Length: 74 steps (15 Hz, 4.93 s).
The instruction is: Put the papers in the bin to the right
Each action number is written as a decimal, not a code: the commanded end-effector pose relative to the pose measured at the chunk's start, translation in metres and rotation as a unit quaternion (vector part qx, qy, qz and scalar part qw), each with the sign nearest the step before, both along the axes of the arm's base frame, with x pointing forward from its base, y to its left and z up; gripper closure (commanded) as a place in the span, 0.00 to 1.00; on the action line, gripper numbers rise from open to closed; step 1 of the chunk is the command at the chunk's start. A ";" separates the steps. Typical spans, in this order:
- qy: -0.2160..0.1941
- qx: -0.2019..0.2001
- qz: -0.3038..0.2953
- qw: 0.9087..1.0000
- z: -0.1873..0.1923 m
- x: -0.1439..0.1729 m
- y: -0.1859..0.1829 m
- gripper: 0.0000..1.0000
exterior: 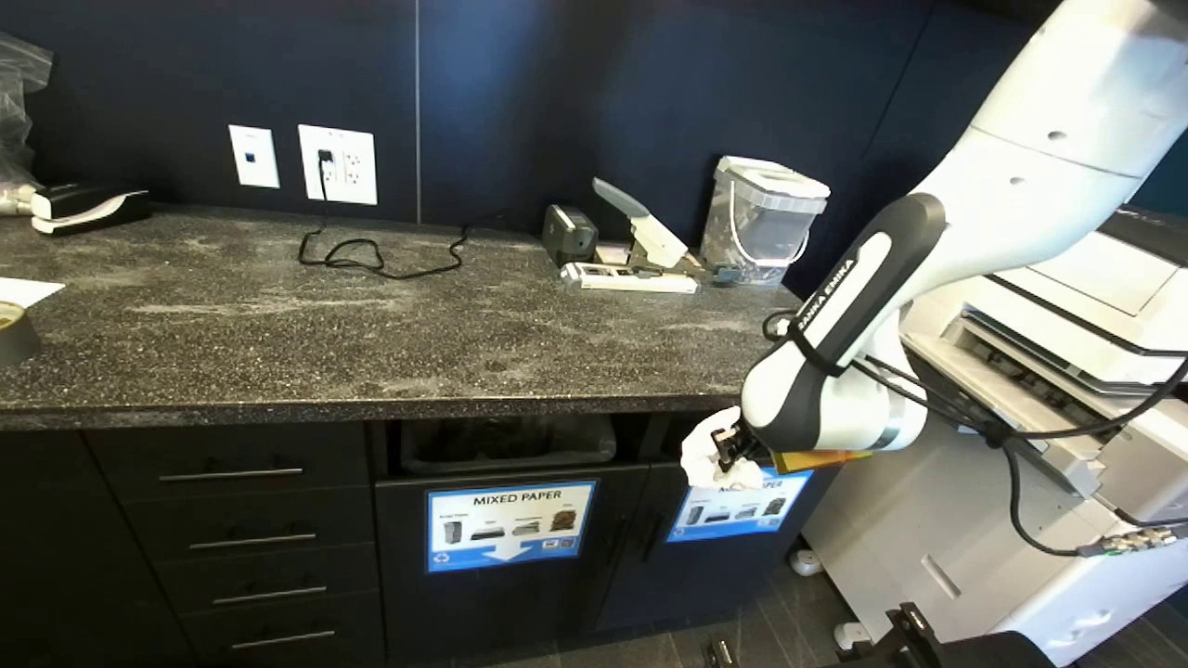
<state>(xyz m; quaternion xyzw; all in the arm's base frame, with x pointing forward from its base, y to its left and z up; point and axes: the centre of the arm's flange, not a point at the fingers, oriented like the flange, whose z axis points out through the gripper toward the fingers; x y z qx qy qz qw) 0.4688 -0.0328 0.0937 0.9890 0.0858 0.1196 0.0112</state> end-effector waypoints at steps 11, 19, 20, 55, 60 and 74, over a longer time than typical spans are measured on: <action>-0.181 -0.027 -0.177 0.967 -0.085 0.045 -0.012 0.88; -0.297 0.018 -0.192 0.935 -0.107 0.060 -0.010 0.87; -0.304 0.025 -0.197 0.932 -0.113 0.059 -0.009 0.87; -0.272 -0.058 -0.053 0.959 -0.096 0.085 -0.024 0.00; -0.204 -0.086 -0.008 0.975 -0.063 0.058 -0.019 0.00; -0.040 -0.088 0.020 0.995 0.077 -0.035 -0.046 0.00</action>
